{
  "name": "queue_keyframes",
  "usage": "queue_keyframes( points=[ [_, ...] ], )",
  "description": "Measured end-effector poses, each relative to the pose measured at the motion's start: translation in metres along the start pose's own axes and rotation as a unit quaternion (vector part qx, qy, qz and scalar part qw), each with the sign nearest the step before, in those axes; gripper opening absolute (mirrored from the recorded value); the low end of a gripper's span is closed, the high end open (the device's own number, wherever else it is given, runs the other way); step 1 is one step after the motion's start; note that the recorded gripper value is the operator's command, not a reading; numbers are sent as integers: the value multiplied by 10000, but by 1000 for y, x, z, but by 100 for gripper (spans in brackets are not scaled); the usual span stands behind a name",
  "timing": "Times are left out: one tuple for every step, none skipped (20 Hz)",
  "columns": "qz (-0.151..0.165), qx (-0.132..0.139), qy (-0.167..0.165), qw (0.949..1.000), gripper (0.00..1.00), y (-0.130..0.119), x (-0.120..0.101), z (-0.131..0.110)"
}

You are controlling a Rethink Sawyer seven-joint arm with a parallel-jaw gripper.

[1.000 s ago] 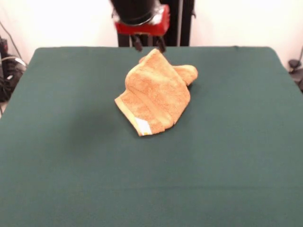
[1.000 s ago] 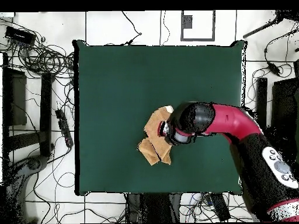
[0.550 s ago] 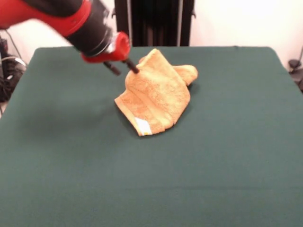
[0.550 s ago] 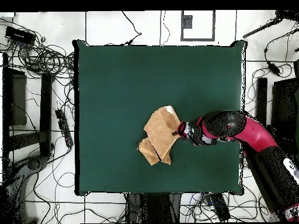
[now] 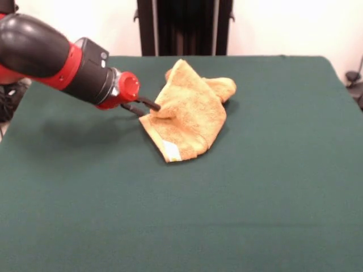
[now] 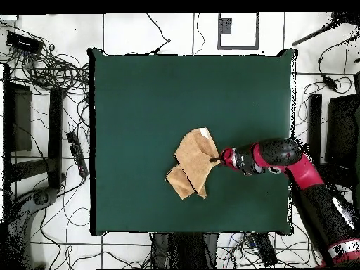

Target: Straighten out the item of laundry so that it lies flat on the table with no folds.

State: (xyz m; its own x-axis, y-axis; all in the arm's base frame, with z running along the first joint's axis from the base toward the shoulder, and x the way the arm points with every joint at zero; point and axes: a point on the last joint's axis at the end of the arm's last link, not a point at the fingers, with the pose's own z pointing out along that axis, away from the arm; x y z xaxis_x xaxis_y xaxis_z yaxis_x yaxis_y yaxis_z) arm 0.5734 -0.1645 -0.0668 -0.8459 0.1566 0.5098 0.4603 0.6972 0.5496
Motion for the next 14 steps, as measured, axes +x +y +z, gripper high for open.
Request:
queue_keyframes(
  points=[
    [9,-44,37,10000,100,-1,0,1],
    [28,-129,96,9999,100,-2,0,3],
    [35,-166,115,9998,100,-2,0,4],
    [43,-203,134,9997,100,-2,0,6],
    [69,-334,190,9992,100,-3,0,10],
    [82,-387,213,9990,100,-3,0,11],
    [107,-476,247,9985,100,-3,0,14],
    [131,-565,280,9979,100,-3,0,16],
    [167,-686,317,9970,100,-3,0,19],
    [184,-746,332,9965,100,-4,0,20],
    [206,-822,348,9958,100,-4,0,21],
    [233,-914,363,9949,100,-4,-1,23],
    [256,-992,376,9940,100,-4,-1,24],
    [272,-1052,387,9933,100,-5,-1,26]
  ],
)
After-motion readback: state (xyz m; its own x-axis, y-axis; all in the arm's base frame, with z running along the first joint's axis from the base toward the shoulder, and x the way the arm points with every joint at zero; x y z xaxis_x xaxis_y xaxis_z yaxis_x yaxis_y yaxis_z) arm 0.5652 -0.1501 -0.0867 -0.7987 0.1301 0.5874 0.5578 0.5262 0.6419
